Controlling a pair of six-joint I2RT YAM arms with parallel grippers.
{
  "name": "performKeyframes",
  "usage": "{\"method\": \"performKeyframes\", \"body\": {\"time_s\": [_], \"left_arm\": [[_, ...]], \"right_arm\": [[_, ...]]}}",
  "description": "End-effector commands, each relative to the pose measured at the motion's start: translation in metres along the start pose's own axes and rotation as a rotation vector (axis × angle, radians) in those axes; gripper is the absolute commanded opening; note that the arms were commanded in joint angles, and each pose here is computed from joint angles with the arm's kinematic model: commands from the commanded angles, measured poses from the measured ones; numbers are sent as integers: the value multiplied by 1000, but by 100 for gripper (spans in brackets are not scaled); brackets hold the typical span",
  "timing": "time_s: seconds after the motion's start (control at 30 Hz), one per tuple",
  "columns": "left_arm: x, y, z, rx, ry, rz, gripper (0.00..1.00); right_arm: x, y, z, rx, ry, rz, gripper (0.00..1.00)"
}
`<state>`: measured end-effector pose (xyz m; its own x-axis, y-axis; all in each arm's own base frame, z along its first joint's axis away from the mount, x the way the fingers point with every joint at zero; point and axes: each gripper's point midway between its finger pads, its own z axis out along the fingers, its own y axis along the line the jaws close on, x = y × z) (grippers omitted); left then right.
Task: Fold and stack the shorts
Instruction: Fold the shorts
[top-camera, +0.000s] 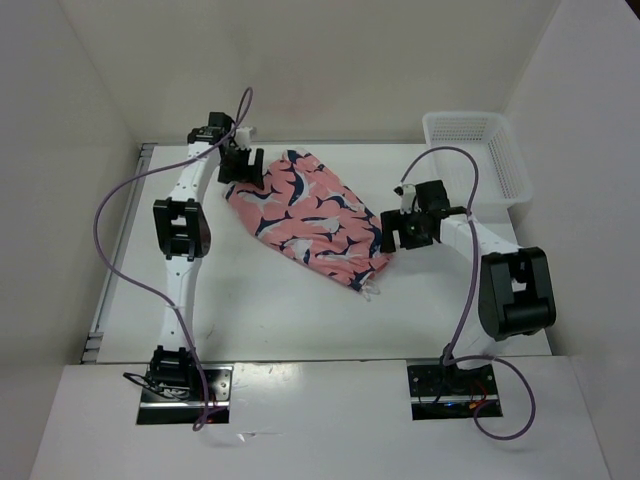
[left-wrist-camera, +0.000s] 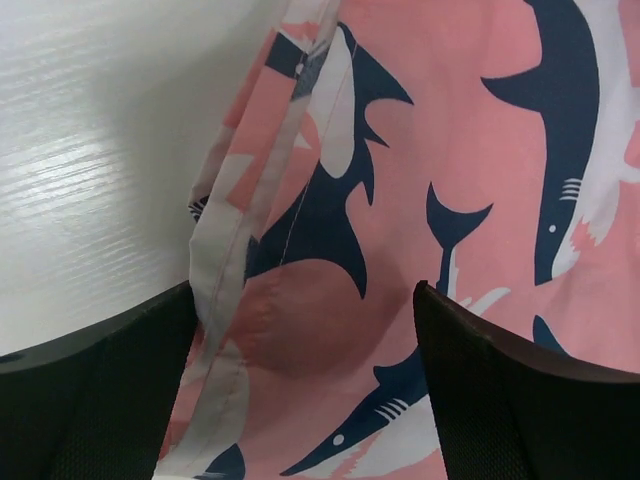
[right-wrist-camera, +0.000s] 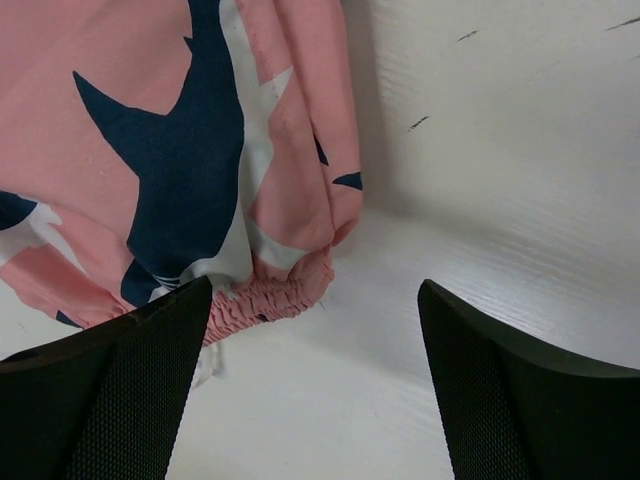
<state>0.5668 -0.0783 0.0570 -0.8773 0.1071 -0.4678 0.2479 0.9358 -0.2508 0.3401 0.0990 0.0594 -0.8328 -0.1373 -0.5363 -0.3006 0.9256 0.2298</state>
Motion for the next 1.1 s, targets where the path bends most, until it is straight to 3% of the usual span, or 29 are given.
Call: {"method": "performKeyframes", "body": {"time_s": [0.0, 0.1, 0.3, 0.43, 0.47, 0.53, 0.57, 0.63, 0.67, 0.7, 0.73, 0.83, 0.87, 0.9, 1.0, 1.03, 1.07], "left_arm": [[4, -1, -5, 78, 8, -28, 92], [20, -2, 3, 94, 58, -49, 70], [47, -5, 13, 153, 133, -95, 50], [60, -10, 13, 180, 168, -114, 32], [61, -12, 9, 180, 171, -115, 28], [64, -10, 5, 190, 164, -125, 15], [75, -10, -4, 197, 182, -147, 12], [82, -6, -13, 189, 156, -151, 12], [76, -3, -36, 154, 110, -138, 12], [109, -4, -33, 142, 175, -165, 12], [104, -7, -52, 119, 129, -142, 12], [152, -14, -66, 91, 214, -173, 17], [152, -18, -80, 79, 186, -160, 20], [162, -21, -85, 80, 197, -164, 30], [202, -36, -103, 98, 251, -189, 51], [205, -43, -115, 107, 237, -185, 64], [208, -45, -120, 107, 232, -182, 67]], "right_arm": [[-5, 5, 11, -15, -22, -9, 88], [2, 20, 19, -51, 9, -44, 86], [21, 40, 37, -89, 72, -26, 81], [20, 31, 42, -31, 59, 9, 64], [20, 27, 45, -11, 58, 8, 49], [10, 25, 44, 1, 33, 3, 33], [-1, 23, 43, 22, 7, -3, 19], [-16, 17, 43, 53, -25, -21, 9], [-31, 11, 40, 92, -66, -38, 2], [-35, 8, 42, 104, -68, -76, 0], [-42, 6, 43, 113, -80, -104, 0], [-60, 3, 45, 117, -102, -191, 3], [-73, 2, 43, 127, -123, -211, 14], [-77, 4, 44, 116, -129, -230, 47], [-104, 9, 43, 114, -172, -284, 79], [-120, 11, 40, 117, -203, -303, 82], [-130, 12, 36, 119, -224, -318, 85]]}}
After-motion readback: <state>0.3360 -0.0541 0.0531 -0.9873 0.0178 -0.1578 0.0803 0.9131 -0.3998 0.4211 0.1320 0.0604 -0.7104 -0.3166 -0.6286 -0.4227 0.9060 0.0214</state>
